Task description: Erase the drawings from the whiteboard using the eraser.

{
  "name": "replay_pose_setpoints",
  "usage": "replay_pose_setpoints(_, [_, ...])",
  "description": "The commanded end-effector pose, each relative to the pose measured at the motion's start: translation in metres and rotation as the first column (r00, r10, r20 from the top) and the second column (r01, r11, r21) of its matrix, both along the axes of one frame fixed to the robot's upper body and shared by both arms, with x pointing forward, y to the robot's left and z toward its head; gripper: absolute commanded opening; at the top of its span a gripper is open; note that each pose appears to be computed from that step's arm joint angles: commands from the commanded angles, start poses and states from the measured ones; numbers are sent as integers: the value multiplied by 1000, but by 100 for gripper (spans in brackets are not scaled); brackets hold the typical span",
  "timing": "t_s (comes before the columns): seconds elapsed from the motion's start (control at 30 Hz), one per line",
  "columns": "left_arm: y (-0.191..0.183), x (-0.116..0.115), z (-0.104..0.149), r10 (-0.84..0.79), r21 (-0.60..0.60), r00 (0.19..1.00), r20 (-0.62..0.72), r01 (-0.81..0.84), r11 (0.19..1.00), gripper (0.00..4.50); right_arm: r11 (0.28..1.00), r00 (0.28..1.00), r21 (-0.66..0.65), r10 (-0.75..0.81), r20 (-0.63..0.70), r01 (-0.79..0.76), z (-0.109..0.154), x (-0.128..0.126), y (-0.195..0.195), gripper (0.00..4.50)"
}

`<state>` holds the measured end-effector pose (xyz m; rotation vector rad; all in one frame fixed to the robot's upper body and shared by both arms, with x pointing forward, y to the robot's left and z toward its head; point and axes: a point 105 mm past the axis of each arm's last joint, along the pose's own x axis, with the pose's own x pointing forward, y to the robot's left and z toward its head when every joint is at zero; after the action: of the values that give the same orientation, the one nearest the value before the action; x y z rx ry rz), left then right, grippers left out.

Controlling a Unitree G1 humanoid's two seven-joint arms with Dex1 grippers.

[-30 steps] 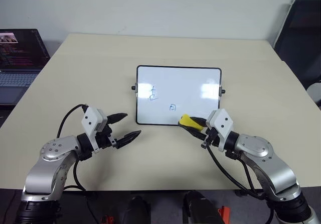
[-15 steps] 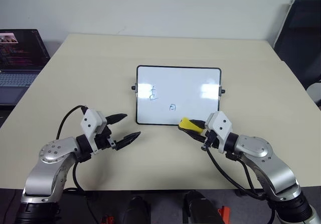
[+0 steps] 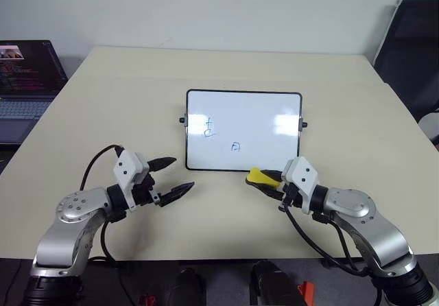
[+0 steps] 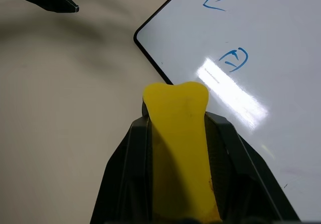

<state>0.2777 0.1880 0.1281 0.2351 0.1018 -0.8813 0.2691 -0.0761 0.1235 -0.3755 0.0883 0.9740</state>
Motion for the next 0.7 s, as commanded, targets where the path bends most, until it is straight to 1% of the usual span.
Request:
replay_pose_setpoints(0.03, [-5,0,13,-23,20,999,49,22,1000,450,1000,998,10,9,63,-9,12,0,4,111])
replay_pose_setpoints(0.13, [-4,1,13,-21,25,999,50,20,999,450,1000,991,6,-16,130,15,22,7,4,111])
replay_pose_setpoints(0.2, [-5,1,12,-23,29,999,47,21,999,450,999,980,-35,-29,197,37,27,14,4,111])
replay_pose_setpoints(0.43, [-8,3,9,-47,43,998,32,45,998,450,989,944,-145,11,330,40,26,39,25,111])
replay_pose_setpoints(0.5, [-10,3,10,-57,44,998,32,56,997,450,982,924,-175,2,382,70,27,54,36,111])
replay_pose_setpoints(0.6, [-12,4,10,-64,45,997,31,63,997,450,976,905,-194,-8,425,100,30,69,44,111])
replay_pose_setpoints(0.7, [-15,4,11,-75,48,997,30,74,996,450,964,882,-200,-64,467,176,36,97,51,111])
